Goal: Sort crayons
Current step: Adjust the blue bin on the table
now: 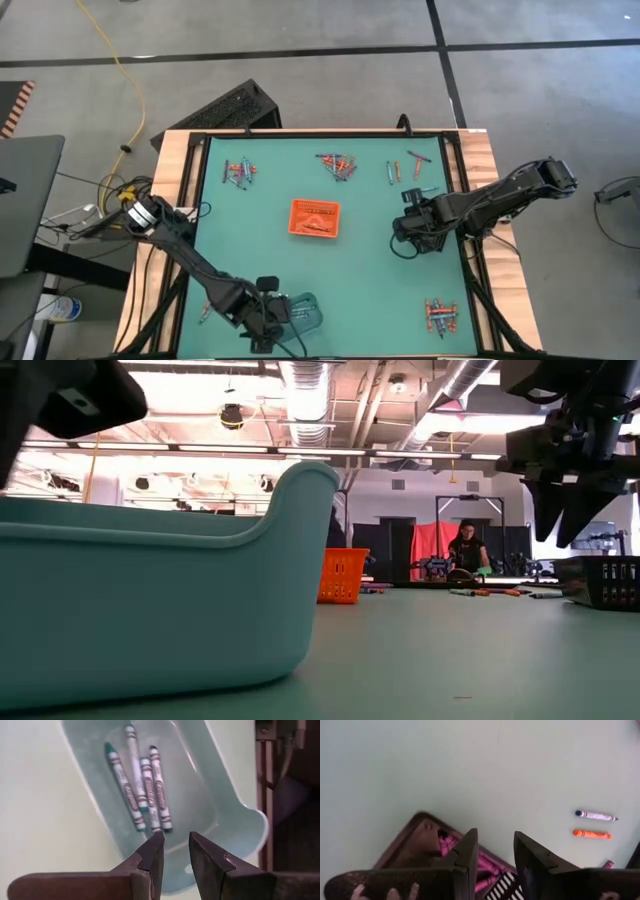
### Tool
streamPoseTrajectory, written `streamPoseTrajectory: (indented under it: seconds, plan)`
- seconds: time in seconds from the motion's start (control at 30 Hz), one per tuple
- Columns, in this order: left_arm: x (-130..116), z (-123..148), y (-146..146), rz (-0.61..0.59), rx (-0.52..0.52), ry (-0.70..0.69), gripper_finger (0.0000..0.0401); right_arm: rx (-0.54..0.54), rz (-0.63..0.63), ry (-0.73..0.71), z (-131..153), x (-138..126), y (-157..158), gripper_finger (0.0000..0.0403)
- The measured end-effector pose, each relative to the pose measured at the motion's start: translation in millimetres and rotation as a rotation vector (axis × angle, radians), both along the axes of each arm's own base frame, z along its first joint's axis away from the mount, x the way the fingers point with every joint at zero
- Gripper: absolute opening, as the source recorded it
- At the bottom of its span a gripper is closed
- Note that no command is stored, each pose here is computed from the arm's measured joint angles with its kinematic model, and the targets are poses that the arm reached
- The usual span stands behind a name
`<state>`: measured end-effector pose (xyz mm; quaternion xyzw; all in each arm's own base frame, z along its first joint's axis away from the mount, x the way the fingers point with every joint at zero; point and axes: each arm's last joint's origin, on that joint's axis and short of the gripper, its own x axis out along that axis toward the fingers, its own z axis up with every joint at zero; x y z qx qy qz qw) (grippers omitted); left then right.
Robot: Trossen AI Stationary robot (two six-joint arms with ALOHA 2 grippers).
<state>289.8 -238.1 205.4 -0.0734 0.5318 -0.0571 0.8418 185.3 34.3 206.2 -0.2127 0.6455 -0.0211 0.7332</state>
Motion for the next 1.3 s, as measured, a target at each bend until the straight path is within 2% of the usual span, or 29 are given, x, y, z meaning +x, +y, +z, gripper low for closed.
streamPoseTrajectory:
  seconds: [0.27, 0.4, 0.57, 0.73, 1.1, 1.2, 1.3]
  plan:
    - [-3, 25, 13, 0.052, 0.081, -0.122, 0.0080, 0.006, 0.002, -0.015, 0, 2, 1, 0.0118]
    - [-9, 26, 21, 0.093, 0.148, -0.083, 0.0080, 0.006, 0.002, -0.016, 0, 2, 1, 0.0118]
    - [-5, 10, 28, 0.100, 0.082, -0.061, 0.0080, 0.006, 0.002, -0.019, 0, 2, 1, 0.0118]
    - [-2, 4, 35, 0.115, 0.082, -0.049, 0.0080, 0.006, 0.002, -0.019, 0, 2, 1, 0.0118]
    - [5, 5, 37, 0.089, 0.044, -0.080, 0.0081, 0.007, -0.003, -0.022, 0, 2, 1, 0.0118]
    - [7, 0, 38, 0.095, 0.058, -0.066, 0.0093, 0.008, -0.004, -0.023, 0, 2, 1, 0.0118]
    - [9, -7, 38, 0.106, 0.064, -0.046, 0.0124, 0.008, -0.004, -0.027, 0, 2, 1, 0.0118]
